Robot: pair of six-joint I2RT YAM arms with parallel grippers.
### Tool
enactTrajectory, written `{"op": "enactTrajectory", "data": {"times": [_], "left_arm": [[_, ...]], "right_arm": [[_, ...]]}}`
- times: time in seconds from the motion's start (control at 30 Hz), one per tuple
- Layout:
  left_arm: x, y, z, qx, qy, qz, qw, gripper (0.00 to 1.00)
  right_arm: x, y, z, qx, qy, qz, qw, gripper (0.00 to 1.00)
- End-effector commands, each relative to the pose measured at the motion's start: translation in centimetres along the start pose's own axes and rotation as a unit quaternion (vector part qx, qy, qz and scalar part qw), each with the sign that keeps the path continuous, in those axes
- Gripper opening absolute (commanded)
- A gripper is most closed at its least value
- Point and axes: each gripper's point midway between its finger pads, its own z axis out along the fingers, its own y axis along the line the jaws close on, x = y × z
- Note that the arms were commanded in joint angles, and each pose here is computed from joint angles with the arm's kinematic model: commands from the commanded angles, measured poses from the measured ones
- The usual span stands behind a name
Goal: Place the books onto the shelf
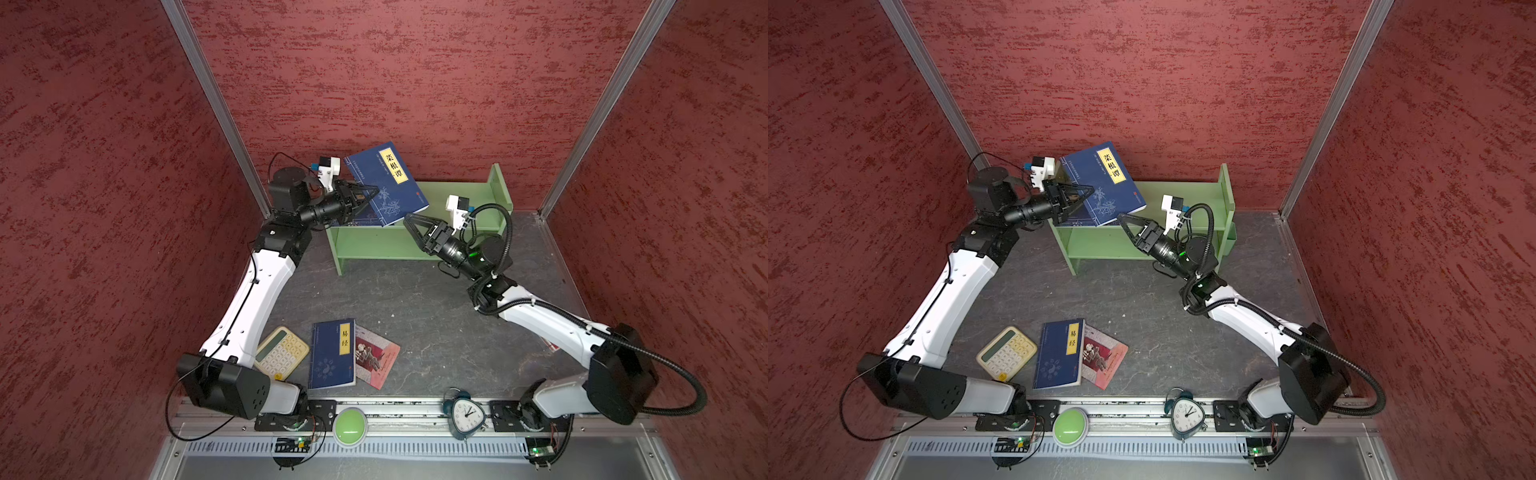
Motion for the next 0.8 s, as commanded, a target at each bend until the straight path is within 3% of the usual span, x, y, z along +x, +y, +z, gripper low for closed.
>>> {"op": "enactTrajectory", "data": {"times": [0.0, 0.43, 0.53, 0.63, 0.77], "left_arm": [[0.0, -2.4, -0.8, 0.036, -0.006, 0.015, 0.999, 0.09], [0.8, -2.6, -1.0, 0.047, 0.004, -0.008, 0.999, 0.09], [1.1, -2.1, -1.0, 0.042, 0.006, -0.013, 0.999, 0.09], [1.3, -1.8, -1.0, 0.041, 0.008, -0.023, 0.999, 0.09], [1.6, -1.9, -1.1, 0.042, 0.012, -0.029, 0.999, 0.09]], "right_arm": [[-0.3, 1.9, 1.1, -0.048, 0.001, 0.000, 0.999, 0.66], [-1.2, 1.9, 2.7, -0.062, -0.011, -0.008, 0.998, 0.57], [-1.2, 2.0, 3.0, -0.065, -0.009, -0.009, 0.998, 0.50], [-1.2, 1.9, 3.3, -0.067, -0.004, -0.008, 0.998, 0.31], [-1.0, 1.6, 3.5, -0.071, 0.000, -0.005, 0.997, 0.21]]}}
